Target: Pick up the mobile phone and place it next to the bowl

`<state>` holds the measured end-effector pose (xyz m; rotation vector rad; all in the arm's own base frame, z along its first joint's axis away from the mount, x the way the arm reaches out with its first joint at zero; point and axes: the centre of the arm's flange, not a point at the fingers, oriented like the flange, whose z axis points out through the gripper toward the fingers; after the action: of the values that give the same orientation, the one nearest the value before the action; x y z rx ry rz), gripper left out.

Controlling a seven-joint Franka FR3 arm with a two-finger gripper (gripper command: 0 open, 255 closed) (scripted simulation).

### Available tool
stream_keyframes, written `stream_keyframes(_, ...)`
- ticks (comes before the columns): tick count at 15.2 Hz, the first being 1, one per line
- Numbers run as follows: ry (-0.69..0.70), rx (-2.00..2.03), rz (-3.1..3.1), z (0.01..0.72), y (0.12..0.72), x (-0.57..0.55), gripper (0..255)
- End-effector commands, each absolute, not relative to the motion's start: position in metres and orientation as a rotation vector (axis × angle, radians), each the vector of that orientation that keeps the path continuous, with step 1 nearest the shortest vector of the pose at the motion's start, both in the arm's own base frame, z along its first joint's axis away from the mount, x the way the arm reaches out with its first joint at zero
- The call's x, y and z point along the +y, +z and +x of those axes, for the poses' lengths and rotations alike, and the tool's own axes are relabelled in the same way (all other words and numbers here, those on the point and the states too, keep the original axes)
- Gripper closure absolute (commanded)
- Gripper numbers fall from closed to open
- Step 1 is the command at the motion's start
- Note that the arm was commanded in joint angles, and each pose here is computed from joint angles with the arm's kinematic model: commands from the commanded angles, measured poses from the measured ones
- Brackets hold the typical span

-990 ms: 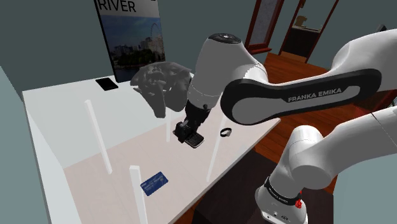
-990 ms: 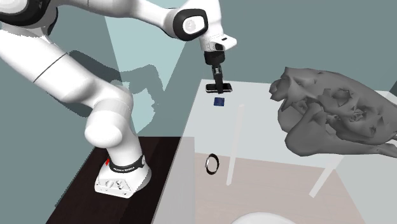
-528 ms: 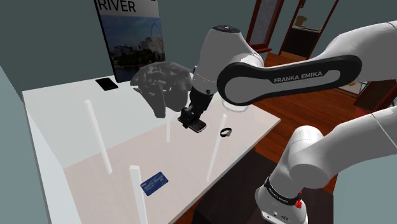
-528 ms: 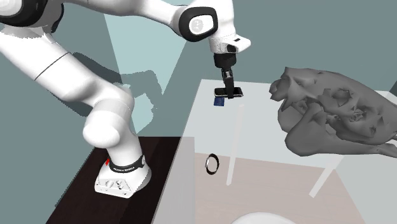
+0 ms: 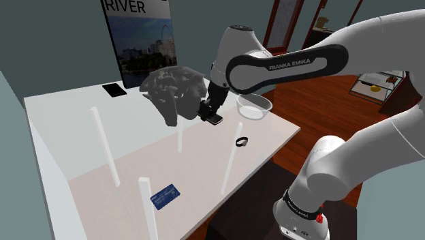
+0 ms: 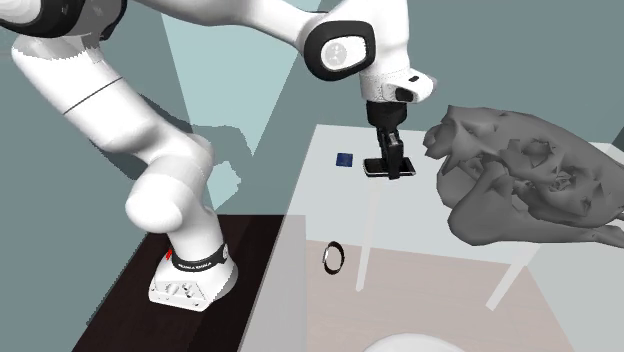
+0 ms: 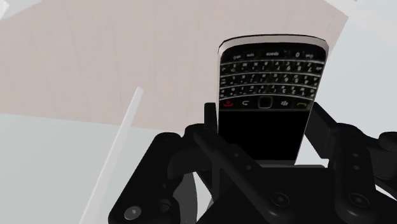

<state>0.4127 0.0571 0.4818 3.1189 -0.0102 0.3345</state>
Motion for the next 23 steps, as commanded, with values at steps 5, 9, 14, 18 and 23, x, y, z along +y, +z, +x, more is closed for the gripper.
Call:
stream_keyframes(5,0.335,-0.008,3.118,0.451,0.483,-0.011,255)
stream_keyframes(9,0.335,-0.008,3.118,0.477,0.483,-0.057,255)
stream_keyframes(14,0.335,-0.008,3.118,0.51,0.483,-0.115,255)
stream_keyframes(18,0.335,-0.008,3.118,0.536,0.483,-0.161,255)
stream_keyframes(23,0.335,-0.008,3.118,0.568,0.483,-0.218,255)
